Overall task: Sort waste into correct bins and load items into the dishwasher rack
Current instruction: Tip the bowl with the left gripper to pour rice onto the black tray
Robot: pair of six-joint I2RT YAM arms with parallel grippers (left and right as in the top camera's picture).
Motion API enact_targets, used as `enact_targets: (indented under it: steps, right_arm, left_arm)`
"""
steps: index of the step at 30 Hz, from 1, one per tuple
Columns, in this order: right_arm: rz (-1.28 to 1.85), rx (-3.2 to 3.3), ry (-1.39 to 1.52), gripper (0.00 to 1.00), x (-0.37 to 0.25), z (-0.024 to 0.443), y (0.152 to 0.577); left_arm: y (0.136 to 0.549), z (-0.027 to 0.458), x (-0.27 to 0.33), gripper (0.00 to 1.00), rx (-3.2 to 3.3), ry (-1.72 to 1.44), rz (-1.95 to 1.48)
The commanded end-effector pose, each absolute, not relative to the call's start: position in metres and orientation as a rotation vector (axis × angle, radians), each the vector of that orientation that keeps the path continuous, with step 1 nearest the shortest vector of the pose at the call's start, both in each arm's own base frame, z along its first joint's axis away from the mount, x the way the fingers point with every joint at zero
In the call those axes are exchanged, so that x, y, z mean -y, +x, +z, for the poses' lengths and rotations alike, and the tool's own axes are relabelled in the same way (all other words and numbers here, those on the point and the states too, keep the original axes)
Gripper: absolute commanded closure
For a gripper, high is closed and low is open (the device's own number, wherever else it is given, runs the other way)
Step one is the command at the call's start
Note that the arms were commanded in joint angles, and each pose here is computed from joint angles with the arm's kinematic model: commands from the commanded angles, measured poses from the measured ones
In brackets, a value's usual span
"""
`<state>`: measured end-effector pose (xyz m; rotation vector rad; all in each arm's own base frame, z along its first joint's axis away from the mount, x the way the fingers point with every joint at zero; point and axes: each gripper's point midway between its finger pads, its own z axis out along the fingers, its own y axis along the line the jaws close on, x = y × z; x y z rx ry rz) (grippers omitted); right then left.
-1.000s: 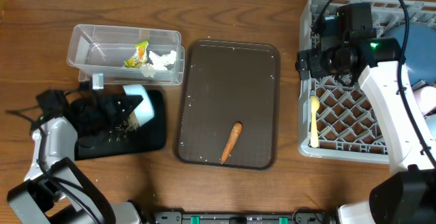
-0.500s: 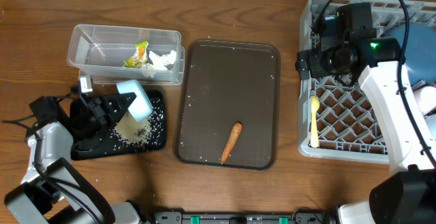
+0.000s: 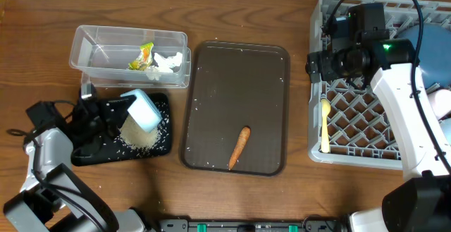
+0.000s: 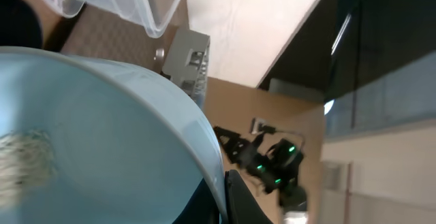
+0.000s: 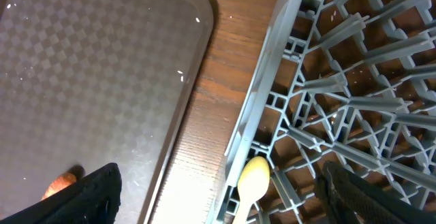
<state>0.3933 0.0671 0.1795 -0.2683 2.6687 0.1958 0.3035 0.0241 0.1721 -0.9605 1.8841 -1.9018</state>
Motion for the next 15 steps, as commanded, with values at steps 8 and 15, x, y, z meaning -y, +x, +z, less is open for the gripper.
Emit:
enact_targets:
  steps: [8, 15]
  right_arm:
    - [0.188, -2.67, -0.238, 0.09, -0.063, 0.18, 0.393]
    - [0.188, -2.67, -0.238, 0.09, -0.063, 0.18, 0.393]
  left_arm:
    - [0.309, 0.176, -0.037, 0.94, -1.849, -0.904, -1.866]
    - [0.313, 0.167, -0.042, 0.94, -1.907, -0.757, -1.698]
